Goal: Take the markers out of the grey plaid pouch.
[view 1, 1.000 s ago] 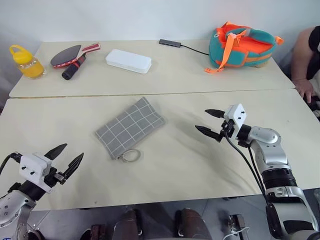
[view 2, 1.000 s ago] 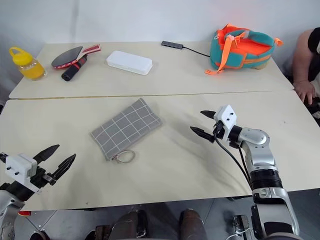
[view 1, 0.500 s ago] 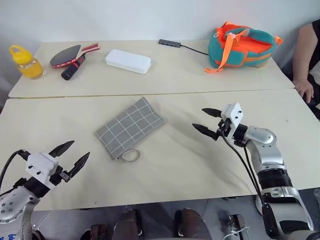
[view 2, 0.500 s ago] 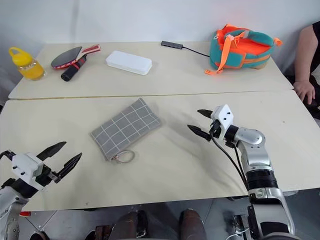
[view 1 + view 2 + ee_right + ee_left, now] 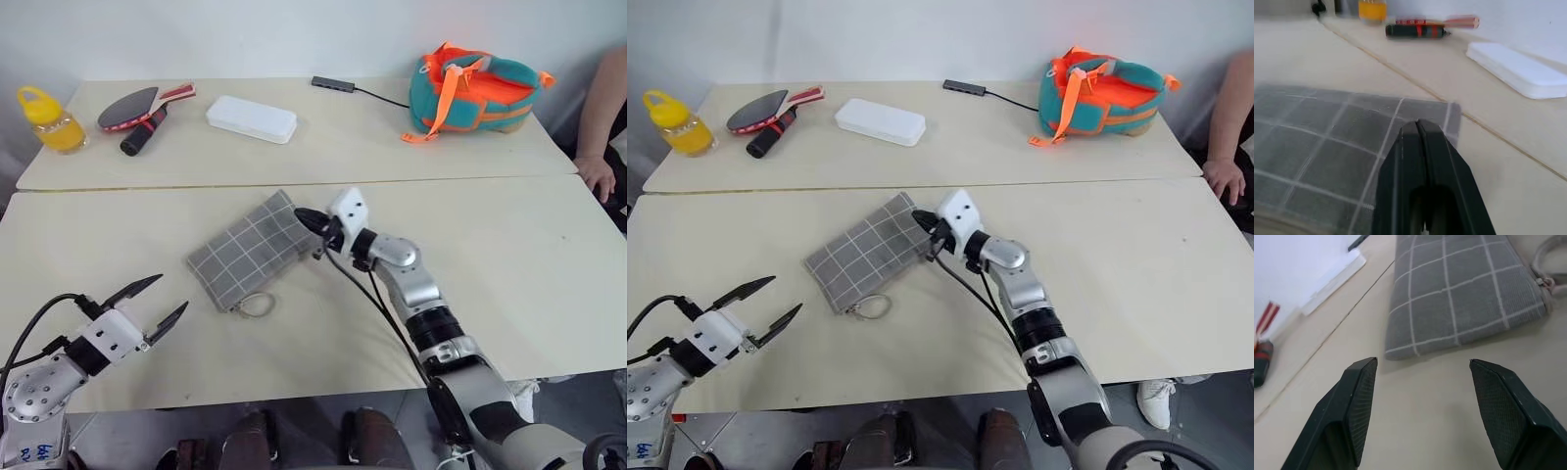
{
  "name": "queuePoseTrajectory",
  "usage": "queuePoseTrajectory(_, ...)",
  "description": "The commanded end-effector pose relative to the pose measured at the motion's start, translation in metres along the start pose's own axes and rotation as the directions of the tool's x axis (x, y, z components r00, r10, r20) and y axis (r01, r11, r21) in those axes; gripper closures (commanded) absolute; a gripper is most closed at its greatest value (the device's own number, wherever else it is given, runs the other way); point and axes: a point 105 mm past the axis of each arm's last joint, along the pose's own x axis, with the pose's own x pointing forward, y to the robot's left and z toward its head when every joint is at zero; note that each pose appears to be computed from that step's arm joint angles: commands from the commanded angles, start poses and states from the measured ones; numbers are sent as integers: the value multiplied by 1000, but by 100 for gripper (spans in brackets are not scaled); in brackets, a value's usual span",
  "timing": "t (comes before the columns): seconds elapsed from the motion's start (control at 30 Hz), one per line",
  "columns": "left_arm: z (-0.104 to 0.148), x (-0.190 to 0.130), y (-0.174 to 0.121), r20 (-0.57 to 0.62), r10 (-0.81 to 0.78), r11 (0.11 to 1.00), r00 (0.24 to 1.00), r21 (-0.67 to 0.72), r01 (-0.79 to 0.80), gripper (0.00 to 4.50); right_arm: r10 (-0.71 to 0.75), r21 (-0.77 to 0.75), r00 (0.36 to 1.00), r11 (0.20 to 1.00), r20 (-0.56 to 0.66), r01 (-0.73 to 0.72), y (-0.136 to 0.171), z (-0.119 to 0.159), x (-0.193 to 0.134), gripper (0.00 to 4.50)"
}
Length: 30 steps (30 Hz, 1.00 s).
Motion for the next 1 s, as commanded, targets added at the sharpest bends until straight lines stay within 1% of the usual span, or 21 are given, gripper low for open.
queuePoseTrajectory(0.03,5,2,0,22,-33,995,999,90,31,130,-32,-54,997,998,-72,28,-5,-14,0,448)
queuePoseTrajectory(0.1,6,5,-4,28,-55,993,998,107,52,130,0,-66,993,998,-120,-8,-1,-26,-1,448)
queuePoseTrajectory(0.23,7,17,-12,49,-114,982,992,157,105,130,-10,-89,989,996,-148,-3,-2,-32,-6,448)
queuePoseTrajectory(0.43,6,31,-22,64,-177,964,982,214,160,130,-14,-80,991,997,-131,3,-3,-27,-9,448)
queuePoseTrajectory(0.57,7,39,-25,80,-198,961,977,211,178,130,-31,-80,993,997,-114,21,-8,-21,-10,448)
queuePoseTrajectory(0.67,8,40,-25,88,-217,956,972,219,193,130,-30,-80,993,997,-114,21,-7,-20,-11,448)
queuePoseTrajectory(0.7,6,40,-24,70,-221,952,973,232,199,130,-29,-77,993,997,-115,20,-7,-21,-11,448)
queuePoseTrajectory(0.83,8,37,-27,46,-314,901,948,328,282,130,-20,-71,993,997,-119,11,-5,-22,-12,448)
queuePoseTrajectory(1.0,16,27,-29,60,-398,874,915,329,358,130,-12,-68,993,998,-115,4,-5,-20,-11,448)
